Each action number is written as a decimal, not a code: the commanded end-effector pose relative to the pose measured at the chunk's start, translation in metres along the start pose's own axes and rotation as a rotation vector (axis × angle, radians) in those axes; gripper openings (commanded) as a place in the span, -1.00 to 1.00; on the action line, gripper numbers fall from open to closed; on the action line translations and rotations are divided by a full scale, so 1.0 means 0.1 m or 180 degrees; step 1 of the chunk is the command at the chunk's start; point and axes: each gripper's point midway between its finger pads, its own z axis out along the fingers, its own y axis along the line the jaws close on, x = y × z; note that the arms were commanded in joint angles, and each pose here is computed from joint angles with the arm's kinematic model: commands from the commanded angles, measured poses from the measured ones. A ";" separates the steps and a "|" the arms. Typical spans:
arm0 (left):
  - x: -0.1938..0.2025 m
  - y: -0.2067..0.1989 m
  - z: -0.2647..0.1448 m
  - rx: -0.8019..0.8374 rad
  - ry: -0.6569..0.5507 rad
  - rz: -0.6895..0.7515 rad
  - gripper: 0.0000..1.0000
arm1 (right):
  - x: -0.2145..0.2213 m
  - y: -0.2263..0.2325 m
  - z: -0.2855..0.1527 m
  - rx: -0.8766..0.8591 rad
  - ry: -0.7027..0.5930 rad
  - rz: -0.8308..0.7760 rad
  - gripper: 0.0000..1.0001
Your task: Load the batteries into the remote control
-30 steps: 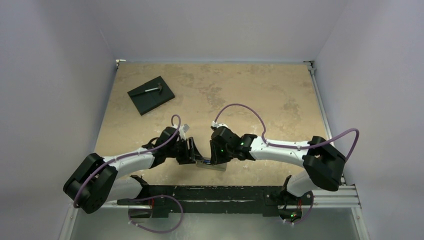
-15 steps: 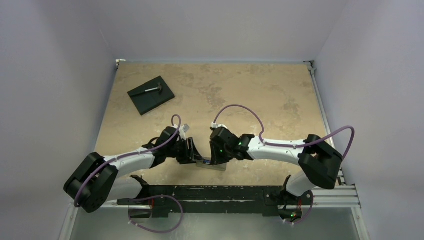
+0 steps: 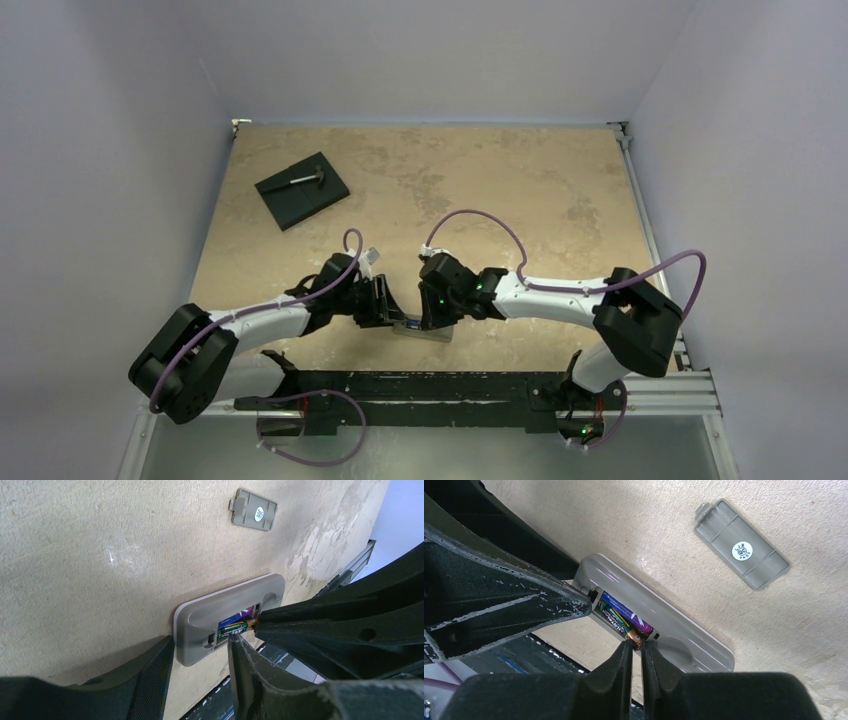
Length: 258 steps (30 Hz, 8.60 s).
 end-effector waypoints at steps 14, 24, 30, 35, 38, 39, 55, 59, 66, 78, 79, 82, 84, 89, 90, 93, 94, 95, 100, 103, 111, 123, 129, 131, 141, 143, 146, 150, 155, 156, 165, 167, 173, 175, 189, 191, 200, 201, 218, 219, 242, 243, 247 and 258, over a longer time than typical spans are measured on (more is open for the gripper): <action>0.00 -0.14 0.00 0.0170 0.0005 0.0112 -0.16 | -0.03 0.02 0.13 0.0163 0.0176 -0.0340 -0.78; 0.00 -0.15 0.00 0.0175 -0.0007 0.0143 -0.16 | 0.16 0.05 0.23 0.0441 0.0438 -0.0699 -0.98; 0.00 -0.13 -0.02 0.0138 -0.0014 0.0187 -0.16 | 0.07 0.04 0.18 0.0579 0.0332 -0.0717 -1.00; -0.01 -0.12 -0.04 0.0089 -0.0027 0.0219 -0.16 | -0.07 0.09 0.09 0.0621 0.0174 -0.0691 -0.98; -0.03 -0.10 -0.05 0.0033 -0.0059 0.0240 -0.15 | -0.18 0.15 0.01 0.0606 0.0038 -0.0678 -0.90; -0.04 -0.10 -0.05 0.0026 -0.0063 0.0247 -0.15 | -0.22 0.19 -0.04 0.0568 -0.0009 -0.0666 -0.87; -0.02 -0.08 -0.11 -0.0111 -0.0003 0.0269 -0.14 | -0.70 -0.03 -0.47 0.0819 -0.0614 -0.0910 -0.02; -0.05 -0.05 -0.15 -0.0233 -0.0017 0.0291 -0.09 | -0.79 -0.12 -0.48 0.0844 -0.0664 -0.1022 0.08; -0.15 -0.12 -0.24 -0.0296 -0.0116 0.0296 0.04 | -0.90 -0.16 -0.38 0.0578 -0.0537 -0.1305 0.09; -0.23 -0.20 -0.38 -0.0374 -0.0236 0.0275 0.12 | -0.97 -0.12 -0.10 0.0434 -0.0328 -0.1777 -0.04; -0.23 -0.20 -0.39 -0.0380 -0.0245 0.0276 0.12 | -0.98 -0.12 -0.07 0.0443 -0.0315 -0.1783 -0.06; -0.24 -0.21 -0.41 -0.0401 -0.0268 0.0268 0.13 | -0.99 -0.15 0.02 0.0466 -0.0274 -0.1807 -0.09; -0.24 -0.21 -0.43 -0.0411 -0.0276 0.0260 0.13 | -1.00 -0.15 0.07 0.0461 -0.0252 -0.1831 -0.12; -0.24 -0.21 -0.43 -0.0412 -0.0289 0.0230 0.14 | -1.00 -0.15 0.16 0.0452 -0.0211 -0.1917 -0.16; -0.24 -0.21 -0.43 -0.0413 -0.0288 0.0224 0.14 | -1.01 -0.14 0.17 0.0442 -0.0214 -0.1925 -0.17; -0.25 -0.22 -0.43 -0.0399 -0.0291 0.0220 0.14 | -1.04 -0.12 0.20 0.0426 -0.0211 -0.1944 -0.19; -0.25 -0.22 -0.43 -0.0395 -0.0292 0.0222 0.14 | -1.04 -0.12 0.21 0.0427 -0.0202 -0.1950 -0.20; -0.25 -0.22 -0.43 -0.0395 -0.0295 0.0220 0.15 | -1.04 -0.12 0.23 0.0436 -0.0181 -0.1959 -0.21; -0.25 -0.22 -0.43 -0.0396 -0.0296 0.0221 0.15 | -1.04 -0.15 0.28 0.0487 -0.0117 -0.1966 -0.28; -0.25 -0.22 -0.43 -0.0394 -0.0299 0.0223 0.15 | -1.03 -0.18 0.30 0.0539 -0.0092 -0.1970 -0.30; -0.25 -0.22 -0.42 -0.0389 -0.0296 0.0230 0.15 | -0.98 -0.27 0.35 0.0622 -0.0017 -0.1978 -0.32; -0.25 -0.23 -0.41 -0.0376 -0.0291 0.0222 0.15 | -0.94 -0.31 0.39 0.0644 0.0032 -0.1981 -0.40; -0.26 -0.25 -0.41 -0.0350 -0.0302 0.0222 0.15 | -0.92 -0.33 0.40 0.0653 0.0050 -0.1978 -0.41; -0.26 -0.25 -0.41 -0.0348 -0.0298 0.0219 0.15 | -0.90 -0.34 0.41 0.0652 0.0065 -0.1973 -0.42; -0.26 -0.26 -0.38 -0.0335 -0.0262 0.0224 0.16 | -0.85 -0.37 0.45 0.0663 0.0119 -0.1963 -0.42; -0.26 -0.26 -0.37 -0.0333 -0.0256 0.0226 0.16 | -0.84 -0.38 0.46 0.0665 0.0128 -0.1963 -0.42; -0.27 -0.27 -0.37 -0.0328 -0.0262 0.0234 0.16 | -0.83 -0.38 0.46 0.0653 0.0136 -0.1963 -0.43; -0.27 -0.27 -0.36 -0.0329 -0.0257 0.0234 0.16 | -0.83 -0.38 0.47 0.0647 0.0142 -0.1963 -0.59; -0.28 -0.26 -0.35 -0.0328 -0.0256 0.0240 0.16 | -0.85 -0.36 0.43 0.0652 0.0117 -0.1956 -0.81; -0.28 -0.27 -0.35 -0.0328 -0.0254 0.0241 0.16 | -0.87 -0.35 0.41 0.0656 0.0099 -0.1947 -0.83; -0.29 -0.29 -0.37 -0.0307 -0.0281 0.0253 0.16 | -1.04 -0.14 0.13 0.0514 -0.0163 -0.1769 -0.87; -0.29 -0.30 -0.38 -0.0292 -0.0284 0.0259 0.16 | -1.07 -0.07 0.05 0.0445 -0.0225 -0.1711 -0.87; -0.28 -0.39 -0.41 -0.0170 -0.0270 0.0298 0.16 | -1.16 0.10 -0.21 0.0230 -0.0437 -0.1468 -0.88; -0.27 -0.44 -0.41 -0.0093 -0.0249 0.0317 0.16 | -1.19 0.16 -0.31 0.0133 -0.0512 -0.1368 -0.87; -0.28 -1.03 -0.59 0.0826 -0.0314 0.0246 0.16 | -1.31 0.50 -0.76 -0.0574 -0.1122 -0.0298 -0.82; -0.32 -1.15 -0.63 0.1024 -0.0407 0.0177 0.16 | -1.31 0.47 -0.73 -0.0543 -0.1161 -0.0190 -0.82; -0.57 -1.31 -0.77 0.1177 -0.0875 0.0117 0.15 | -1.42 0.51 -0.75 -0.0577 -0.1312 0.0178 -0.81; -0.59 -1.32 -0.77 0.1183 -0.0888 0.0127 0.15 | -1.44 0.51 -0.76 -0.0581 -0.1327 0.0201 -0.81; -0.72 -1.22 -0.62 0.1041 -0.1025 -0.0020 -0.22 | -1.51 0.60 -0.84 -0.0744 -0.1446 0.0445 -0.80; -0.72 -1.22 -0.61 0.1045 -0.1022 -0.0034 -0.24 | -1.51 0.60 -0.84 -0.0751 -0.1442 0.0462 -0.80; -0.70 -1.04 -0.47 0.0886 -0.1018 -0.0123 -1.00 | -1.50 0.58 -0.96 -0.0819 -0.1569 0.0554 -0.77; -0.70 -1.04 -0.47 0.0880 -0.1017 -0.0122 -1.00 | -1.50 0.58 -0.98 -0.0831 -0.1582 0.0554 -0.72; -0.68 -1.03 -0.48 0.0871 -0.1003 -0.0103 -1.00 | -1.50 0.62 -1.09 -0.0930 -0.1622 0.0555 -0.38; -0.57 -1.06 -0.52 0.0952 -0.0834 -0.0294 -1.00 | -1.36 0.69 -1.39 -0.1154 -0.1770 -0.0624 0.20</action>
